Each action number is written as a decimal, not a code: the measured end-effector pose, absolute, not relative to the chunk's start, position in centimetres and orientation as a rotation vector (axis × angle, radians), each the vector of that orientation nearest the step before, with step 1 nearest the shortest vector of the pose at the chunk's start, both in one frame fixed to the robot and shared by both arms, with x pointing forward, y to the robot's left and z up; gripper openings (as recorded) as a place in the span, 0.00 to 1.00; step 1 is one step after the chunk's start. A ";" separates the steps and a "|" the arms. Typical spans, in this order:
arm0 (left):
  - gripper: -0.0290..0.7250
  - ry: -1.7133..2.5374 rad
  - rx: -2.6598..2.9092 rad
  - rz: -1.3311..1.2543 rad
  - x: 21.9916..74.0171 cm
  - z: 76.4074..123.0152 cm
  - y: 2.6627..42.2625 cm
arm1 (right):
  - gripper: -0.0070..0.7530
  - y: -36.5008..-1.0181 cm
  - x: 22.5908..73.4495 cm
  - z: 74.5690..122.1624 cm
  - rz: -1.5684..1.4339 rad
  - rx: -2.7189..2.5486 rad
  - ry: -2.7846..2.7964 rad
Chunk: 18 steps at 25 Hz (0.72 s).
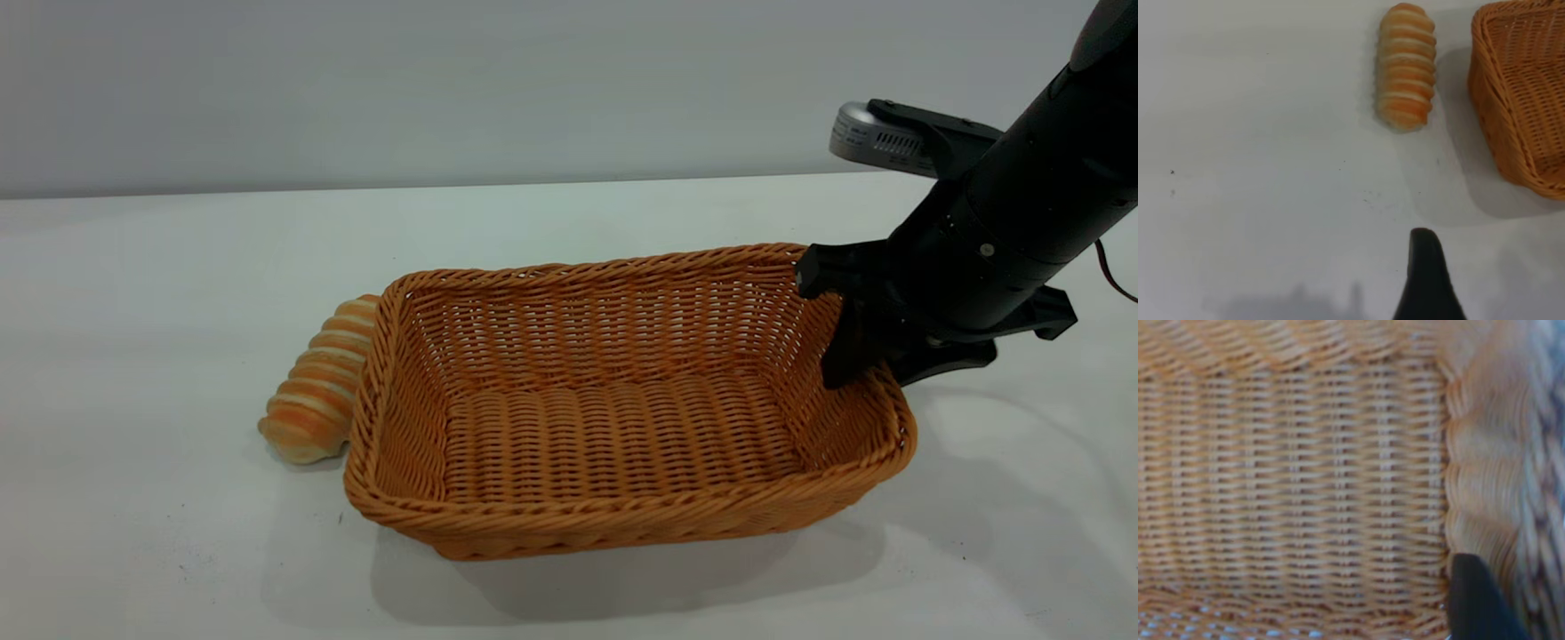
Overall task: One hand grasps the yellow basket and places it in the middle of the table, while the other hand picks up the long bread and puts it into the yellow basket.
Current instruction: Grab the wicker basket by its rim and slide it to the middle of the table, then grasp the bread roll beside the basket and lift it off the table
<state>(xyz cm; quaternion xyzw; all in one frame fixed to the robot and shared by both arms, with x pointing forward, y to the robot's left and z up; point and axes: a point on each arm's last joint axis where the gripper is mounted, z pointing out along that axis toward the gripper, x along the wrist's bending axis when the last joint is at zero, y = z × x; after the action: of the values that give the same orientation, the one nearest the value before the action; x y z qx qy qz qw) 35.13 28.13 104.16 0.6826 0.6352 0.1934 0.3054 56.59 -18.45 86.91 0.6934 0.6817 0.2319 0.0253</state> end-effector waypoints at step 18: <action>0.78 1.815 1.822 0.400 39.6 101.3 27.8 | 0.76 -18.8 55.5 96.6 0.908 1.683 2.180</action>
<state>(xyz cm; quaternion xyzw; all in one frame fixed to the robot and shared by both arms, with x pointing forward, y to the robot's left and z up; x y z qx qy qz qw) 39.62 27.78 101.32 0.6747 0.6722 0.1483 0.2663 55.53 -18.85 96.62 0.5761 0.7462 0.3110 0.1207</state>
